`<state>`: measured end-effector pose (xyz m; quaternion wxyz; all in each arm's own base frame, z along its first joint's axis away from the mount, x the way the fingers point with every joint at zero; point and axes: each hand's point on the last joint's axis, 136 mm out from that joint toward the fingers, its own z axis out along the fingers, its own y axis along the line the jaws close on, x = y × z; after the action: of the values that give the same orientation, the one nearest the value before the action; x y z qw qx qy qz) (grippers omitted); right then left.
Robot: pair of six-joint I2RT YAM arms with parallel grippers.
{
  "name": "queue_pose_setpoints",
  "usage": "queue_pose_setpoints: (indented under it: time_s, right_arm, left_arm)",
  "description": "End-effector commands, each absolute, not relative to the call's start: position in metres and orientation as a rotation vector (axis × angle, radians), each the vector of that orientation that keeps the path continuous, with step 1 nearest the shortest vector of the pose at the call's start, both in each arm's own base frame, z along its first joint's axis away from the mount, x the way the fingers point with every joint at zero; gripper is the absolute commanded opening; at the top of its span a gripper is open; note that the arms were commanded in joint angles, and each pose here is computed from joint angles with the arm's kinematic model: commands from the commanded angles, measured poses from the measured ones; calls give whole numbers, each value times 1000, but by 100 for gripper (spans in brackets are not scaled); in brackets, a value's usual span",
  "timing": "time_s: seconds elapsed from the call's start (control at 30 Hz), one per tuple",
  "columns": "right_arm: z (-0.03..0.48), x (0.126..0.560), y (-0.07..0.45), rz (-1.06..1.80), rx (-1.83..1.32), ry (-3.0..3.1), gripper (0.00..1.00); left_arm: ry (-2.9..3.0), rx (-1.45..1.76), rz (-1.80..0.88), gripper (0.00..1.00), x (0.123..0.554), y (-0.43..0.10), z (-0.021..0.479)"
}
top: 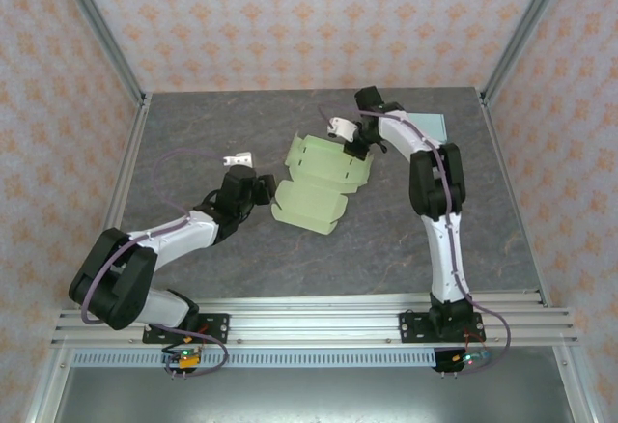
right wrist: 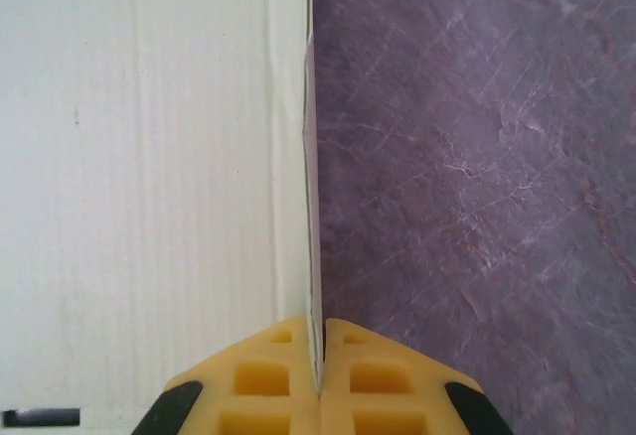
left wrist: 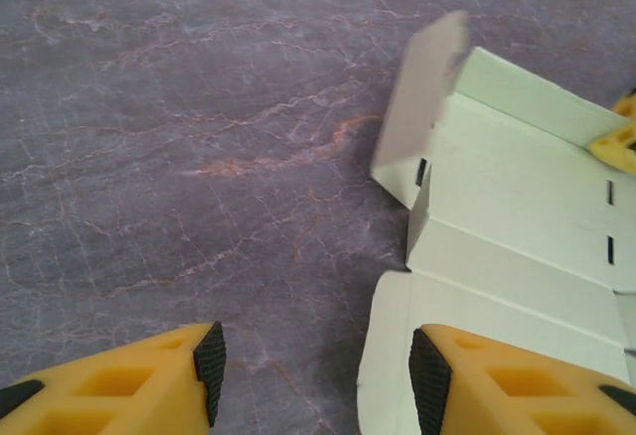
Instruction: Fold the paper box
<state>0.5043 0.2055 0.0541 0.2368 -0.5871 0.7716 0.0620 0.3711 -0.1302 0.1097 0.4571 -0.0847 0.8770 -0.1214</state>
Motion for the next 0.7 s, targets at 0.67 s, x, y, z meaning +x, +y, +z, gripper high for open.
queue_pose_setpoints:
  time_s: [0.67]
  right_arm:
    - [142,459,232,-639,-1483,1326,1]
  left_arm:
    - [1974,-47,-466,54,404,-132,86]
